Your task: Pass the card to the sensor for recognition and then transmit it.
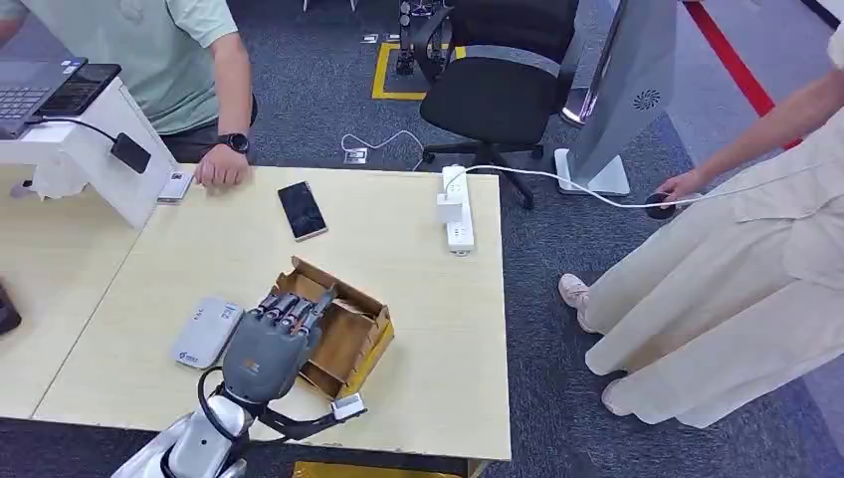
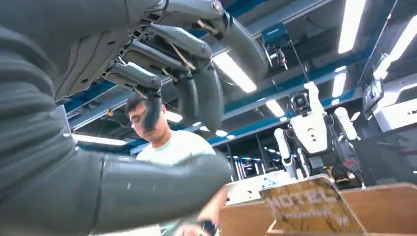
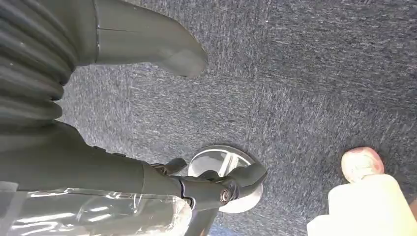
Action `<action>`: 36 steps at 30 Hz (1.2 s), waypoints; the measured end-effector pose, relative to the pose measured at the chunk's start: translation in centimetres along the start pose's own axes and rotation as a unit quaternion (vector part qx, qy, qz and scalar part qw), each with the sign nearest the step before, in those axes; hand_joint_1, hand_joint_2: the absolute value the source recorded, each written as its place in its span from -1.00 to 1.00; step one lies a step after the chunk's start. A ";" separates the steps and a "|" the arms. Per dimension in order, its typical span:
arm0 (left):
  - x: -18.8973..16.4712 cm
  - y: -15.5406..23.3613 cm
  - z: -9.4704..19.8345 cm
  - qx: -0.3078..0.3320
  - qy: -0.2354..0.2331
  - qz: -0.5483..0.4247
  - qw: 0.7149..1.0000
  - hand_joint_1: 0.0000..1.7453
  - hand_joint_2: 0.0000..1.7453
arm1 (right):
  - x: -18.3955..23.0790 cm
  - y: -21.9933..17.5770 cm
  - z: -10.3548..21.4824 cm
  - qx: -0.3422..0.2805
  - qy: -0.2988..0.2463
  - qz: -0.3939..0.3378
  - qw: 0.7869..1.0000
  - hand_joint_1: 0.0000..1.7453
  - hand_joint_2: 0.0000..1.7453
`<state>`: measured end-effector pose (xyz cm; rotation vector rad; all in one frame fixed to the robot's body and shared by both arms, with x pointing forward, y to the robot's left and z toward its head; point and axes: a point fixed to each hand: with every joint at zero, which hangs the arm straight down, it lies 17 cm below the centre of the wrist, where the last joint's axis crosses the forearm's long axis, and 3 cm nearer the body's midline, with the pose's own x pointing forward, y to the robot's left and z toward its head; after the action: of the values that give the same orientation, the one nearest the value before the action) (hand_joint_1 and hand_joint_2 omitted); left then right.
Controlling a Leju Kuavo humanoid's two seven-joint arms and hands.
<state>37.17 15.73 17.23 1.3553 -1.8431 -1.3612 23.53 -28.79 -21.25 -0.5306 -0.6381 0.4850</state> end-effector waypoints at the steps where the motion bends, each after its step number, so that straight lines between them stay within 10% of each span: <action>1: -0.1 -0.1 0.1 -0.001 0.002 0.000 1.000 -1.00 1.00 | 0.0 0.0 0.0 0.000 0.000 -0.001 1.000 -1.00 1.00; 36: -5.8 0.0 1.3 -0.007 0.078 -0.047 0.996 -1.00 1.00 | -0.7 -0.9 -0.1 -0.012 0.002 0.000 1.000 -1.00 1.00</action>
<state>38.43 21.55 17.76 1.5131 -1.6829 -1.2733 23.34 -29.93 -21.04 -0.5544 -0.6401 0.4775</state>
